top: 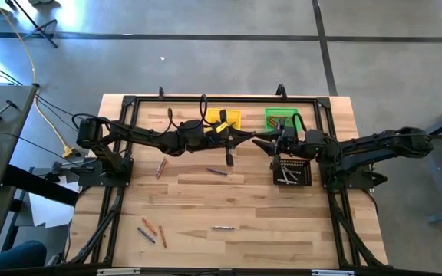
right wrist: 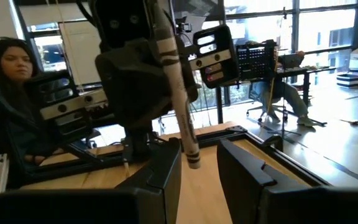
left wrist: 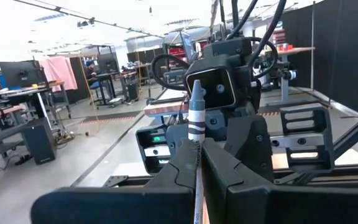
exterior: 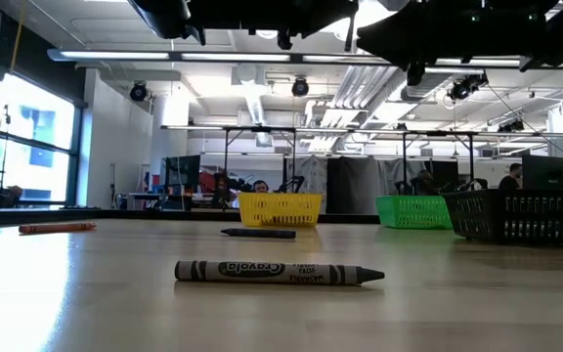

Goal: Sort crayons
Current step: Put the gray crayon into the black bin

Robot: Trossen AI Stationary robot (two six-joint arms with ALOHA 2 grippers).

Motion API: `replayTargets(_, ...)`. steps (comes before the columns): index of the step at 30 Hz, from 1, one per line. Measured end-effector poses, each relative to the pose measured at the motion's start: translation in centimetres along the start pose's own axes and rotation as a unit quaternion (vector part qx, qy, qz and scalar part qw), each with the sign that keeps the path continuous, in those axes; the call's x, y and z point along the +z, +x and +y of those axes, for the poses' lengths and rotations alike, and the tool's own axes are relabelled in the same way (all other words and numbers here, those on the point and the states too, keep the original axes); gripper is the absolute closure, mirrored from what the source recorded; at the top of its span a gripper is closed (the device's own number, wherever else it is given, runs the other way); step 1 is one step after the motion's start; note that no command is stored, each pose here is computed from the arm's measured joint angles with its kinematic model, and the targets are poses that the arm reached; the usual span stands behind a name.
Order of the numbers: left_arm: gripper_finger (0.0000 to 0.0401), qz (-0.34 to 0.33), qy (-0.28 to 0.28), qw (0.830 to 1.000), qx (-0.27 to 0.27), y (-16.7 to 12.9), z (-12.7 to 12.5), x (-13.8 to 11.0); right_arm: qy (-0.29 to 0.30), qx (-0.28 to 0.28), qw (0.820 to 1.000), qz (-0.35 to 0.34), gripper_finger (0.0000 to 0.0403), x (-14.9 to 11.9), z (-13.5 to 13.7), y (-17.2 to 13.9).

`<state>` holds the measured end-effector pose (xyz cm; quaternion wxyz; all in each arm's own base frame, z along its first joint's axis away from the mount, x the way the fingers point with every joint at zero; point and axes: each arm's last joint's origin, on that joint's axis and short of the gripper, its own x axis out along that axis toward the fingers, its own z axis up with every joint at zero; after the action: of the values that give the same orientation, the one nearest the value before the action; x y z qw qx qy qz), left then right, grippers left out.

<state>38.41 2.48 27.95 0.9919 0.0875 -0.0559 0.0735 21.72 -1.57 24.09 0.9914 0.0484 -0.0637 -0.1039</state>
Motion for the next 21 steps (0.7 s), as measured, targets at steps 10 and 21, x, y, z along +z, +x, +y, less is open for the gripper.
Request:
replayTargets(10, 0.0401, 0.0, 0.0, 1.0, 0.0, 0.0, 0.0, 0.0, 0.008, 0.002, 1.0, -0.028, 0.0304, -0.8, 0.1, 1.2)
replayTargets(21, 0.0401, 0.001, 0.001, 1.0, 0.0, 0.0, 0.0, 0.0, 0.008, 0.004, 1.0, -0.028, 0.0304, -0.7, 0.4, 2.9)
